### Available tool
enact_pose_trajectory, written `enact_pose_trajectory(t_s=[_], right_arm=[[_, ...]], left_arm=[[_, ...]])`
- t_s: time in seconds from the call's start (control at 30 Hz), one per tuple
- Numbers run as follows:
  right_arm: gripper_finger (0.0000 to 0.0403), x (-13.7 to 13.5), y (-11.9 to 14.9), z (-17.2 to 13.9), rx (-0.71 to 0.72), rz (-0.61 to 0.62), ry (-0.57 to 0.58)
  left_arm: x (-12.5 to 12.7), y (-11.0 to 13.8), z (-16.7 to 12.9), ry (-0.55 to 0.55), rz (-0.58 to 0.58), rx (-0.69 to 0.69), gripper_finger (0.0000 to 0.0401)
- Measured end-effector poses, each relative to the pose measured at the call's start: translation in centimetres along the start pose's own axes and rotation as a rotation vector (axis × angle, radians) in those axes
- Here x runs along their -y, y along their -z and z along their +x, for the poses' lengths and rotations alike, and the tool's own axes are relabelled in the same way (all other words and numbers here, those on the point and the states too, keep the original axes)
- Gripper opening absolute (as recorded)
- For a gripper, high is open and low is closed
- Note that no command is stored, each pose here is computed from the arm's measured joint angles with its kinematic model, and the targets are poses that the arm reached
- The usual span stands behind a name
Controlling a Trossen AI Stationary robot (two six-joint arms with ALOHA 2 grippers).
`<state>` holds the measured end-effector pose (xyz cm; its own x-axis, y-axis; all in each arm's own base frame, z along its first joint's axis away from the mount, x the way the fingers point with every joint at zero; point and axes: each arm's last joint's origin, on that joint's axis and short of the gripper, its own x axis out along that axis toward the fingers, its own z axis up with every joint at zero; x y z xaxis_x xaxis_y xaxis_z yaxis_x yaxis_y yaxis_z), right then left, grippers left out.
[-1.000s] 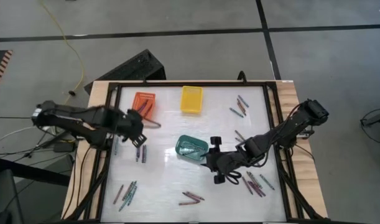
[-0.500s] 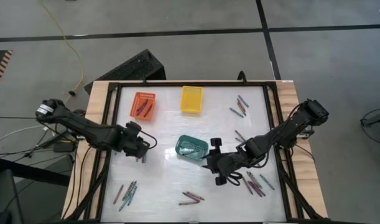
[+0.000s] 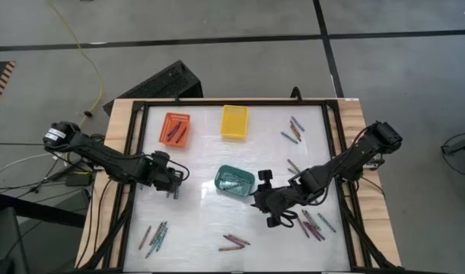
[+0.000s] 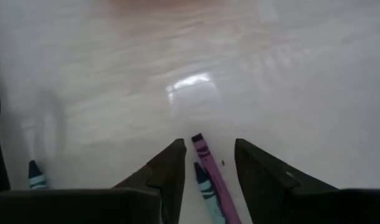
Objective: Sort crayons
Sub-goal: Put the blue crayon into the blue bin
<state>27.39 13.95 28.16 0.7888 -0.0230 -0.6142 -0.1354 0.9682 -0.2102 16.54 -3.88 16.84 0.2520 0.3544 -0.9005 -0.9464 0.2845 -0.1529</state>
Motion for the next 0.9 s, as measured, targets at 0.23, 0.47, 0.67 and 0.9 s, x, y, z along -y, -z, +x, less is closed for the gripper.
enact_pose_trajectory(t_s=[0.23,0.47,0.67,0.9], right_arm=[[0.0146,-0.1,0.1,0.0,-0.009,-0.035,-0.027],[0.0146,0.0,0.4,0.0,-0.040,-0.054,-0.027],[0.0146,0.0,0.4,0.0,-0.043,-0.055,-0.027],[0.0146,0.0,0.5,0.0,-0.050,-0.053,-0.027]], left_arm=[[-0.3,-0.4,0.3,-0.051,-0.018,-0.035,0.0128],[-1.2,-0.3,-0.1,-0.149,0.053,-0.144,0.0128],[-1.4,-0.2,-1.2,-0.212,0.118,-0.262,0.0128],[-1.4,1.7,-1.9,-0.190,0.219,-0.349,0.0128]])
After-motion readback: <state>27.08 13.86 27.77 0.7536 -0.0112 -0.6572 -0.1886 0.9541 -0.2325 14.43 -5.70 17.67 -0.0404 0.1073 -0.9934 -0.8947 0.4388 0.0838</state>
